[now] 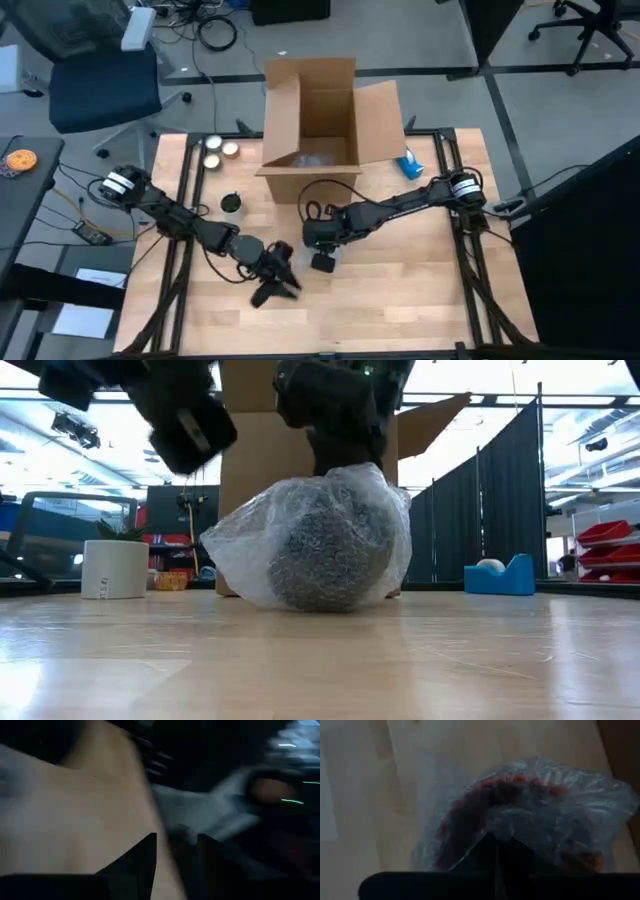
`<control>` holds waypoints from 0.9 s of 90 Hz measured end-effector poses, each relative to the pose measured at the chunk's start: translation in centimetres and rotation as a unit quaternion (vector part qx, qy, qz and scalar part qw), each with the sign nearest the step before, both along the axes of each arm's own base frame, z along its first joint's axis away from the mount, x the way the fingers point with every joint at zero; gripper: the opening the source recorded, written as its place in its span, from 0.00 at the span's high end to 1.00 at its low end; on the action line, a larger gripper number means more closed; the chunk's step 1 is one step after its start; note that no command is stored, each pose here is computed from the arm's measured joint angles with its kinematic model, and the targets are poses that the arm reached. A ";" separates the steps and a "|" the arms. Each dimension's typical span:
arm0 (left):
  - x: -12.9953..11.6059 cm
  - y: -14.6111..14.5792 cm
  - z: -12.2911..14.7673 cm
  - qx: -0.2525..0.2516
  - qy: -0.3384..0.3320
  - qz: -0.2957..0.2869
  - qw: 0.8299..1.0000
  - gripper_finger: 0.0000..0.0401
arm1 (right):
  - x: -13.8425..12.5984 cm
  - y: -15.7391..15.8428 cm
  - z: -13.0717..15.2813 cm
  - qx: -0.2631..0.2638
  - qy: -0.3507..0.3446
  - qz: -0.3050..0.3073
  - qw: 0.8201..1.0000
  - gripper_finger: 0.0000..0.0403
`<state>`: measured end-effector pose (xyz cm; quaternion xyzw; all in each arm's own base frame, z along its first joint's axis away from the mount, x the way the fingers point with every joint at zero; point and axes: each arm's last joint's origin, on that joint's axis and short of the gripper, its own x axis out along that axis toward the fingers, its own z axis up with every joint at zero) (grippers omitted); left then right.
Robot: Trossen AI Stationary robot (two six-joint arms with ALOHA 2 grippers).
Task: Wrap mug
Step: Wrap the black cup with the transparent bubble wrap
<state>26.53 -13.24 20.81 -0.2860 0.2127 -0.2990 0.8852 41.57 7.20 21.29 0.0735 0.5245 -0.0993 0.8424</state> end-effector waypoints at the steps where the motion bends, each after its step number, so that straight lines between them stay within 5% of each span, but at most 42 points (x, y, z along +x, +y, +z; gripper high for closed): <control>1: 0.0 -0.1 0.1 -0.004 -0.003 -0.006 1.000 0.68 | 0.0 0.0 0.0 0.001 0.000 -0.001 1.000 1.00; 18: -0.6 -1.3 0.4 -0.009 -0.025 -0.029 0.999 0.68 | 0.0 -0.3 -0.2 0.019 0.007 -0.007 1.000 1.00; 33: 0.1 0.4 -1.1 0.045 0.037 0.072 0.996 0.68 | -0.3 -0.1 -0.4 0.064 0.031 0.021 0.997 1.00; 55: 1.2 4.9 -2.1 0.116 0.070 0.320 0.938 0.68 | -1.9 0.1 -0.7 0.122 0.117 0.022 0.985 1.00; 81: 1.4 7.1 -3.0 0.220 0.082 0.386 0.892 0.68 | -1.6 0.2 -0.4 0.080 0.089 0.028 0.992 1.00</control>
